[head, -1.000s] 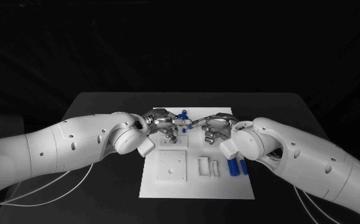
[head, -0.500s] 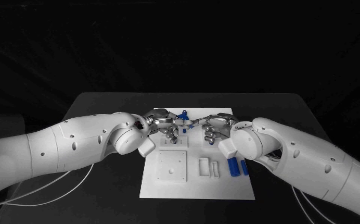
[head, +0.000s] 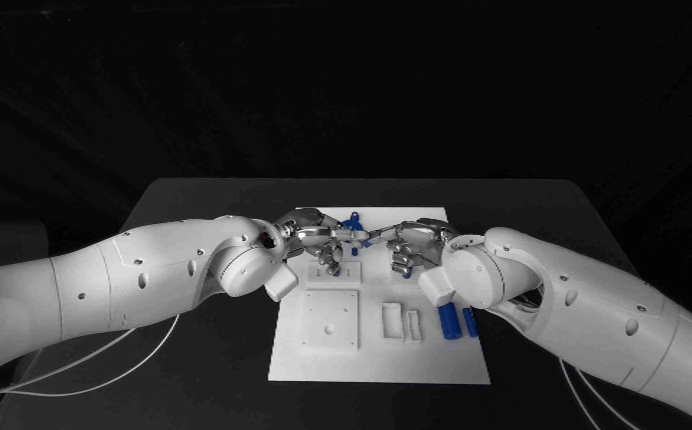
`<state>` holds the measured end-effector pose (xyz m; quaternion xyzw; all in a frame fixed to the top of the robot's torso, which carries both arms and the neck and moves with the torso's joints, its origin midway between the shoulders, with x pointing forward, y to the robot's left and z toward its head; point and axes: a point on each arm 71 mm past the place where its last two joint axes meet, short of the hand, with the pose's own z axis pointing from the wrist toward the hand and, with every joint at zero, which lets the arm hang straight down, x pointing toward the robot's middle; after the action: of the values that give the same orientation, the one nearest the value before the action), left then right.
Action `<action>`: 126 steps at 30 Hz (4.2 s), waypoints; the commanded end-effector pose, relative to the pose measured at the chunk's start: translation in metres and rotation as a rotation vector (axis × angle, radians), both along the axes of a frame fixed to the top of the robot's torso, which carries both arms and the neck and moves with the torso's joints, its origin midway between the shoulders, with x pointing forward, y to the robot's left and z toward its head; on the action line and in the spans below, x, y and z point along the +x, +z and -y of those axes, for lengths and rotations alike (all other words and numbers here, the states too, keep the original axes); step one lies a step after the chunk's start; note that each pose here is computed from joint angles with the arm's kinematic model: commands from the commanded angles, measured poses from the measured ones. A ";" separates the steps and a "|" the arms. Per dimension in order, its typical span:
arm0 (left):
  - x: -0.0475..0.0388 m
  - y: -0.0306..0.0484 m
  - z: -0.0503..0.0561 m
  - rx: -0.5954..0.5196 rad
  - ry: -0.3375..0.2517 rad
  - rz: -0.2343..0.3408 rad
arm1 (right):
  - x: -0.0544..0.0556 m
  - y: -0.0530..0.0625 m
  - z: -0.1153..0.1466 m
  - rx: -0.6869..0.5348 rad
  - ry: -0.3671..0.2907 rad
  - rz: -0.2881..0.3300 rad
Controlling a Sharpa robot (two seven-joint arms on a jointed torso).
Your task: Assemble the parts on the task board
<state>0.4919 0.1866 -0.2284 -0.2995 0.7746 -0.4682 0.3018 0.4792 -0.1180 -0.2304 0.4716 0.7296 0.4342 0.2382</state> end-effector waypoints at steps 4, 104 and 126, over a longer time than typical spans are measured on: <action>0.0004 0.0019 0.002 -0.012 -0.008 0.020 | -0.001 0.000 -0.001 0.011 -0.001 -0.010; -0.0030 0.0025 0.017 -0.097 -0.009 0.029 | 0.002 -0.002 -0.007 0.017 -0.040 -0.032; 0.0012 0.0049 0.013 -0.161 0.104 0.035 | 0.003 -0.003 -0.002 -0.012 -0.032 -0.022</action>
<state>0.4894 0.1740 -0.2317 -0.3398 0.7373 -0.4980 0.3048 0.4847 -0.1150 -0.2275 0.4941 0.7156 0.4315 0.2399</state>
